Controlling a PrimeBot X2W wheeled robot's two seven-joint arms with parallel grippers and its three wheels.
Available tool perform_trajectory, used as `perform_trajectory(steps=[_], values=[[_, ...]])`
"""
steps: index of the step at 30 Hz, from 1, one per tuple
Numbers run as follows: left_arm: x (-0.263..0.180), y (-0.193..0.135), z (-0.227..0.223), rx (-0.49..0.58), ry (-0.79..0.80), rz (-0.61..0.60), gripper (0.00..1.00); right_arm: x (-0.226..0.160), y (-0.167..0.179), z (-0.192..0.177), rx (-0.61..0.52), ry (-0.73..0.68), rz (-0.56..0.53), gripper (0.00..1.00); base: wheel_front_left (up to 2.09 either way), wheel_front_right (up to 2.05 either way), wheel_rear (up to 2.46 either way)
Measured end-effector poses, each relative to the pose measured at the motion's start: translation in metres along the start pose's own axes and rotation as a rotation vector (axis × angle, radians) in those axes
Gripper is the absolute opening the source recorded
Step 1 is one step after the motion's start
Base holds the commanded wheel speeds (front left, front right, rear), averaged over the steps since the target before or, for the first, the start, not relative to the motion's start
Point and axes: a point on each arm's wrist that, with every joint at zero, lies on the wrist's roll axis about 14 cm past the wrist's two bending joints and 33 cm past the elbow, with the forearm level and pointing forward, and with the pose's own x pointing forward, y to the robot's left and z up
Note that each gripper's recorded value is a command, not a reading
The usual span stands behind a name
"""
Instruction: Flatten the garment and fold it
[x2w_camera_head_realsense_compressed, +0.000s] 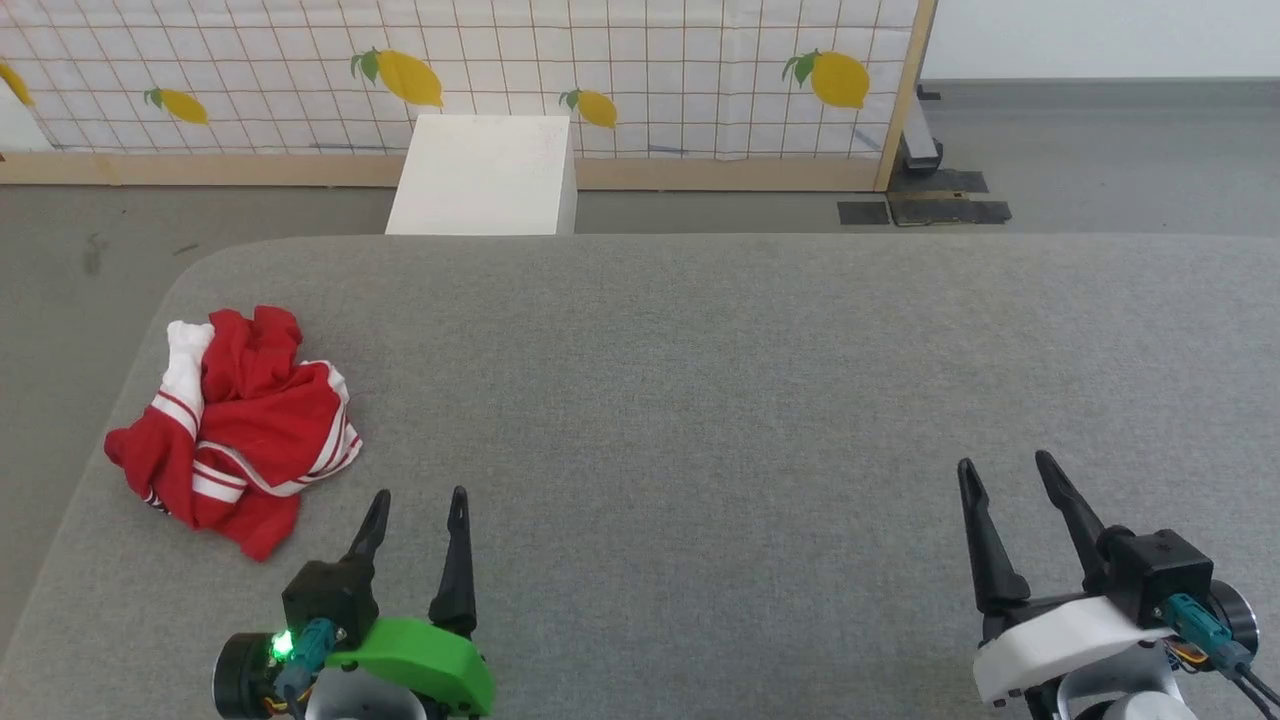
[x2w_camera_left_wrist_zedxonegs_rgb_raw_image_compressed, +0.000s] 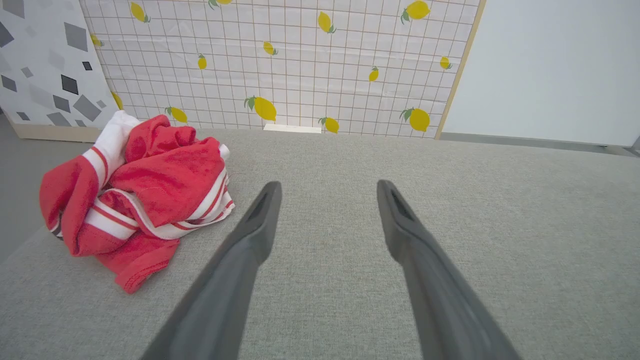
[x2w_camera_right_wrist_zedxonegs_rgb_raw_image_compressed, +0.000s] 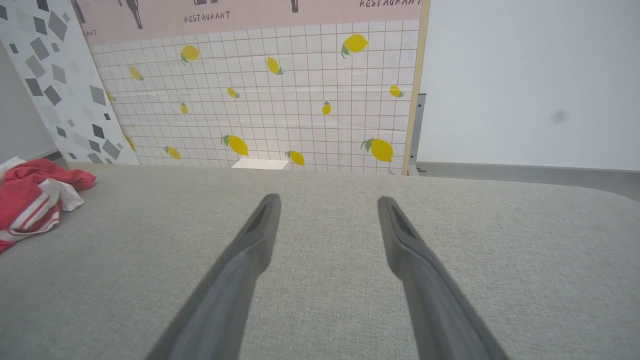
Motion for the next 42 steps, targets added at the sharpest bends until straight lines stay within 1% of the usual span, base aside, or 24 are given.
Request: perform_trajectory(steps=[6, 15, 22, 32, 42], values=[[-0.003, 0.002, -0.002, -0.008, 0.001, 0.007, 1.00, 0.002, 0.007, -0.003, 0.010, 0.002, 0.022, 1.00, 0.00, 0.00, 0.00], [-0.013, 0.018, 0.000, -0.013, -0.015, 0.065, 1.00, 0.010, 0.033, -0.008, 0.019, 0.008, 0.100, 1.00, 0.00, 0.00, 0.00], [-0.027, 0.041, 0.004, -0.008, -0.034, 0.142, 1.00, 0.019, 0.059, -0.013, 0.037, 0.015, 0.178, 1.00, 0.00, 0.00, 0.00], [-0.058, 0.076, 0.013, 0.000, -0.077, 0.269, 1.00, 0.029, 0.105, -0.021, 0.053, 0.027, 0.312, 1.00, 0.00, 0.00, 0.00], [-0.091, 0.097, 0.015, 0.008, -0.089, 0.365, 1.00, 0.031, 0.142, -0.026, 0.065, 0.048, 0.420, 1.00, 0.00, 0.00, 0.00]])
